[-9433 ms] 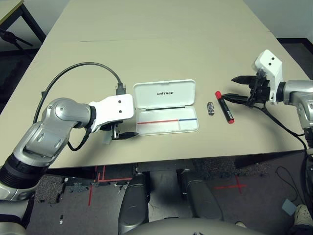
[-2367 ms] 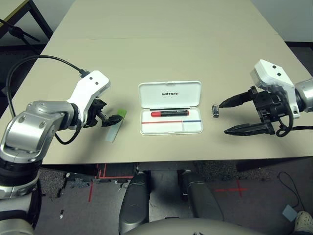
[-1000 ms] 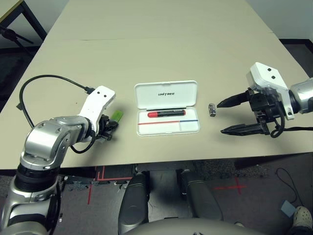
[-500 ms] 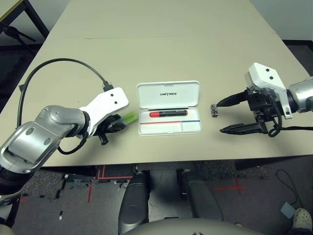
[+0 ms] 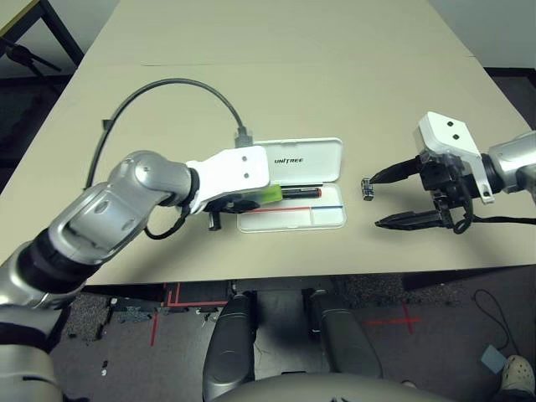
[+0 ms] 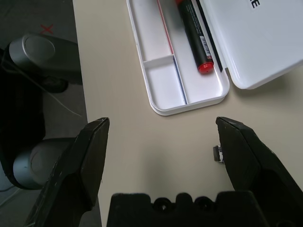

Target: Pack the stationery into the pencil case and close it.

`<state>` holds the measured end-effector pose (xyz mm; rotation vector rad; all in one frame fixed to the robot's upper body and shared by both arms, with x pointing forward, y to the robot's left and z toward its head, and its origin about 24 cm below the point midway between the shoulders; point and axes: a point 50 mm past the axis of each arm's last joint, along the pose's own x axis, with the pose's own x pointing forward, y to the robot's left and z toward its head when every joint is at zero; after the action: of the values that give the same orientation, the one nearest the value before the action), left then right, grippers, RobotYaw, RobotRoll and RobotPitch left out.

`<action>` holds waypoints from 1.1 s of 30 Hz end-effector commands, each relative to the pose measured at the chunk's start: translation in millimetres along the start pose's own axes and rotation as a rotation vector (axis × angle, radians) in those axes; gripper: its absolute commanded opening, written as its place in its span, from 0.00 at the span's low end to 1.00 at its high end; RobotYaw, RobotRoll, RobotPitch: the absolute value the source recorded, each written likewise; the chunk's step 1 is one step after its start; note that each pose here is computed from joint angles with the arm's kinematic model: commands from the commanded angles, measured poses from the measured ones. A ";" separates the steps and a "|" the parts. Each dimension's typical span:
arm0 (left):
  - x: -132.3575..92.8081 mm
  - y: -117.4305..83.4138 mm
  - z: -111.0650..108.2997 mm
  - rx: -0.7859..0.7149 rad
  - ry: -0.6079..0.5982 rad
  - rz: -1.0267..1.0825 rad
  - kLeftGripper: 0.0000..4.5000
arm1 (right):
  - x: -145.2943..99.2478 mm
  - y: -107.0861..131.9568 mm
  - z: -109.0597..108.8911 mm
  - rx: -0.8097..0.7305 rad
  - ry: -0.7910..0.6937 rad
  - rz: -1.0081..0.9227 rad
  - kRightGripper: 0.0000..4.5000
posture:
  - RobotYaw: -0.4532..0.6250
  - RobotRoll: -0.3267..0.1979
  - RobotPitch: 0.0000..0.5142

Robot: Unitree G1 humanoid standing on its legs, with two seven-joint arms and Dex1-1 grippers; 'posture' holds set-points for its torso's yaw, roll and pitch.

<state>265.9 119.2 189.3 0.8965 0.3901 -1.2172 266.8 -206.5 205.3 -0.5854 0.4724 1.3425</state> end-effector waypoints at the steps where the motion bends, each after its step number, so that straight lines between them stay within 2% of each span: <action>1: 9.8 -6.1 0.9 0.025 0.004 -0.058 0.24 | 0.5 0.2 -1.8 -0.004 0.020 0.005 1.00 | 0.45 0.62 0.40; 16: 30.6 -12.2 0.5 0.028 -0.010 -0.105 0.24 | 2.4 -0.3 -2.4 -0.006 0.035 -0.003 1.00 | 0.45 0.62 0.42; 28: 36.6 -12.2 -0.4 0.002 -0.022 -0.103 0.24 | 4.6 -6.9 1.7 -0.026 0.009 -0.057 1.00 | 0.44 0.62 0.42; 33: 34.6 -10.6 -1.0 -0.008 -0.020 -0.085 0.65 | 4.5 -9.2 1.6 -0.031 0.007 -0.067 1.00 | 0.44 0.62 0.41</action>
<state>268.2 94.7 162.9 0.8664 0.4070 -1.3150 275.6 -203.2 203.5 -0.6075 0.4420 1.2930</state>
